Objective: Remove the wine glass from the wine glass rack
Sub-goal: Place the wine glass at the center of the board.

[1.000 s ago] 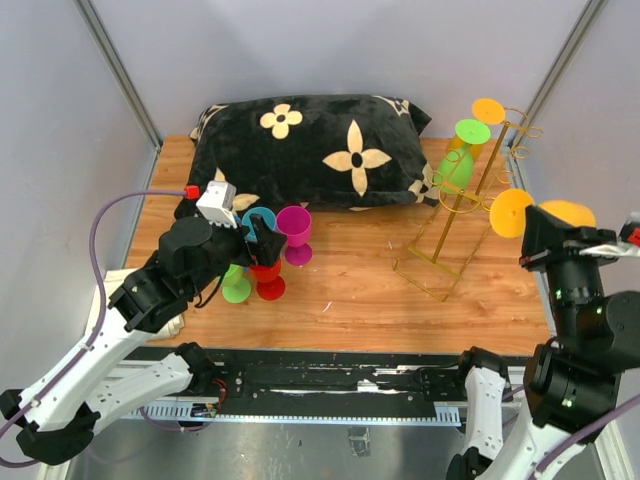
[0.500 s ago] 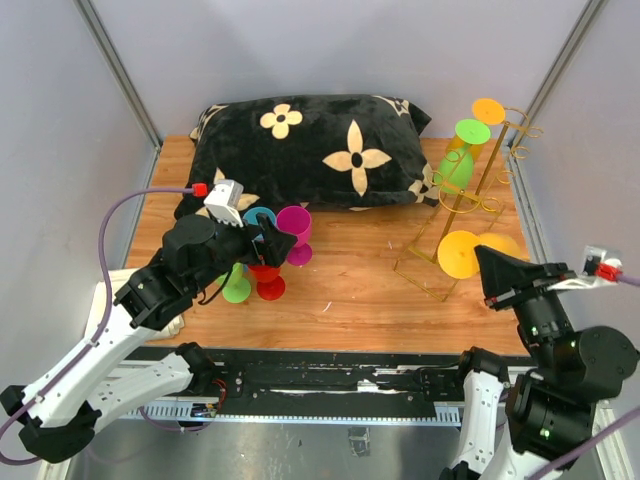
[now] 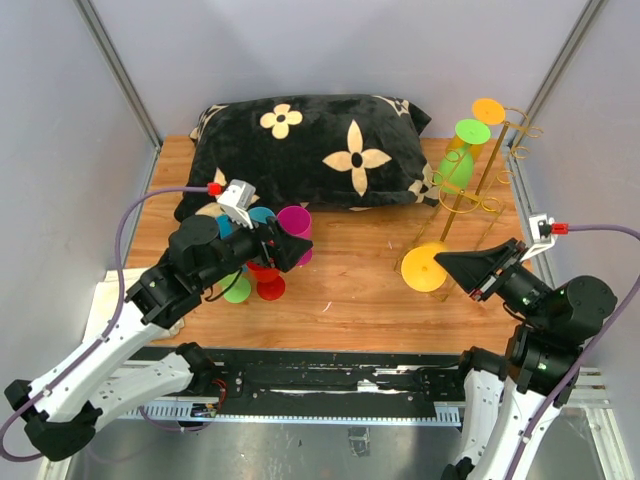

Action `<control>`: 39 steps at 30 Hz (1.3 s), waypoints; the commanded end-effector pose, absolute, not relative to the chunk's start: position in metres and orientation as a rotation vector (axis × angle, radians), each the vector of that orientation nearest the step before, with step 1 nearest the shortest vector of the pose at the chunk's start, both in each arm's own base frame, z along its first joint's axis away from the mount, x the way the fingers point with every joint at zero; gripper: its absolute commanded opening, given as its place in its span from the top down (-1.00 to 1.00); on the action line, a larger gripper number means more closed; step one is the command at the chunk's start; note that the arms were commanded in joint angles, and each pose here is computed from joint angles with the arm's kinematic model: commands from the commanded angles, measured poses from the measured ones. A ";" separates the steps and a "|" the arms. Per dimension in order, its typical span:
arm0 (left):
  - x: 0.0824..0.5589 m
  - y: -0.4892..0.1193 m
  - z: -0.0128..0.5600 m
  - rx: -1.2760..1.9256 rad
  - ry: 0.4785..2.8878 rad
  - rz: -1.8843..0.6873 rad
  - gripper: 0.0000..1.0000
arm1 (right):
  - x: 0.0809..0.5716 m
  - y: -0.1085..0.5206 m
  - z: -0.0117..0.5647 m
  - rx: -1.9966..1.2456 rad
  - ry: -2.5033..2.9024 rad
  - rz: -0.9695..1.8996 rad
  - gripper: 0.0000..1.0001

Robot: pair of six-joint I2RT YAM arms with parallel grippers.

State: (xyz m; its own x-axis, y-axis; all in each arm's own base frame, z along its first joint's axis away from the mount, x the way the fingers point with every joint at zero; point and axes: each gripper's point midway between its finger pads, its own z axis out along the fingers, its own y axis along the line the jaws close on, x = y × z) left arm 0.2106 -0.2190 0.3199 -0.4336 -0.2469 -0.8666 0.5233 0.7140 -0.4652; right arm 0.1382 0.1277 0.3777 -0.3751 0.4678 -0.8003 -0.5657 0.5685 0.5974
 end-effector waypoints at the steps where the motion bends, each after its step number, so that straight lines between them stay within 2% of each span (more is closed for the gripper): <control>1: 0.207 -0.241 0.336 0.276 1.758 -1.013 -0.99 | 0.124 0.140 0.376 -0.250 1.605 1.146 0.99; 16: 0.193 -0.284 0.337 0.421 1.719 -1.255 -0.99 | 0.130 0.152 0.346 -0.353 1.635 1.252 0.99; 28: 0.176 -0.293 0.327 0.539 1.746 -1.327 -0.98 | 0.141 0.228 0.310 -0.631 1.712 1.221 0.99; 34: 0.169 -0.291 0.319 0.585 1.754 -1.331 -0.92 | 0.149 0.265 0.316 -0.718 1.578 1.170 0.98; 39: 0.161 -0.293 0.311 0.646 1.767 -1.352 -0.86 | 0.155 0.273 0.322 -0.683 1.492 1.195 0.99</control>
